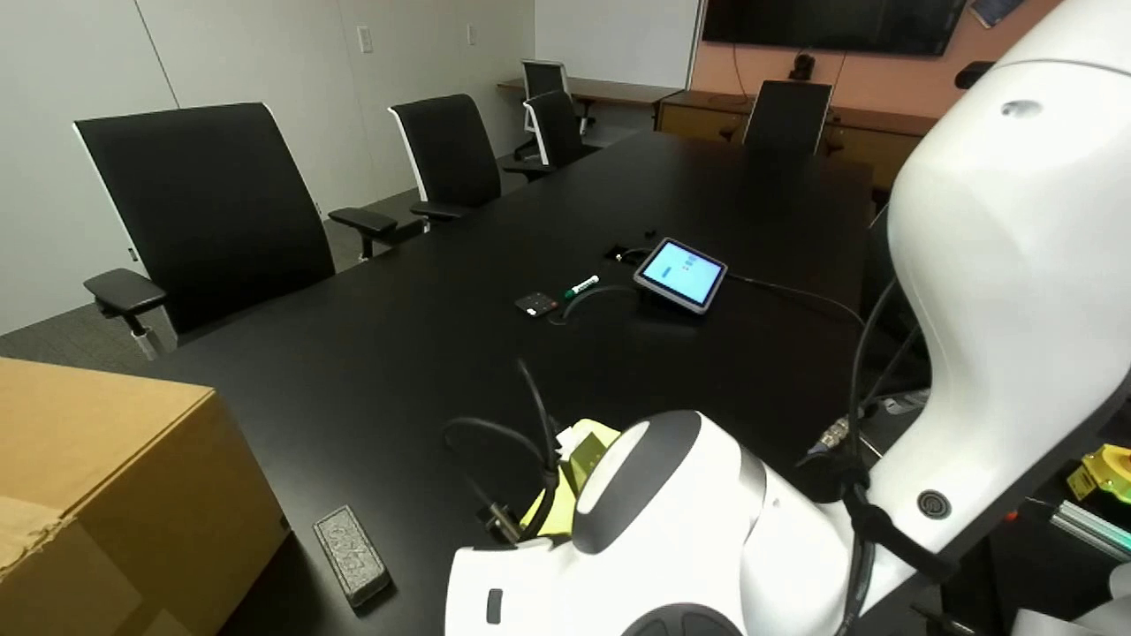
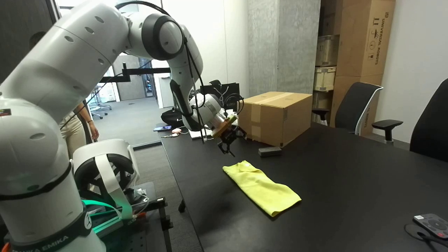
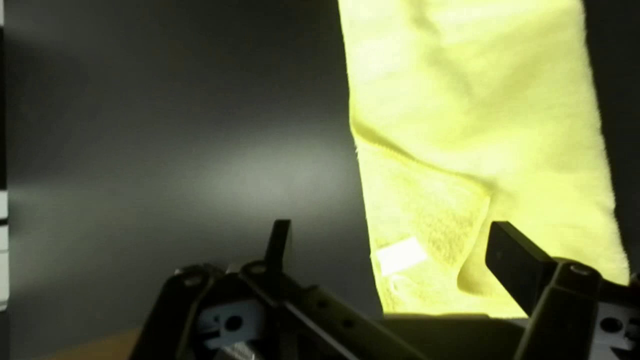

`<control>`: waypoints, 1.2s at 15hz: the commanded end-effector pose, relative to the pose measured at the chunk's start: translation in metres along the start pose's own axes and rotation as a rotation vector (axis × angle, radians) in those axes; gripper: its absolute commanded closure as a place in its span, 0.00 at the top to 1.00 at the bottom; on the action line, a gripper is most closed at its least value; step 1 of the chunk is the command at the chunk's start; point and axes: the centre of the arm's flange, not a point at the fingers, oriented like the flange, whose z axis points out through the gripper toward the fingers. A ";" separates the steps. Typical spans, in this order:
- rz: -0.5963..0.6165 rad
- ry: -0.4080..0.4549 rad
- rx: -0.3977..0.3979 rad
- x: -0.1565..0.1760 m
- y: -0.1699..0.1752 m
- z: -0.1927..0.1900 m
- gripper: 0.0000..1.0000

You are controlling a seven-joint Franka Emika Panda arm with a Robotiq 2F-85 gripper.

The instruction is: Fold the yellow towel in half from bottom to top

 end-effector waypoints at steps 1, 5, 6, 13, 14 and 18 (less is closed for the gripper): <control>0.093 -0.139 0.128 -0.060 0.010 -0.021 1.00; 0.252 -0.271 0.270 -0.136 0.012 -0.035 1.00; 0.305 -0.303 0.300 -0.156 0.011 -0.037 1.00; 0.679 -0.413 0.536 -0.279 -0.003 -0.086 1.00; 0.728 -0.421 0.558 -0.294 -0.006 -0.095 1.00; 0.876 -0.427 0.617 -0.344 -0.020 -0.136 1.00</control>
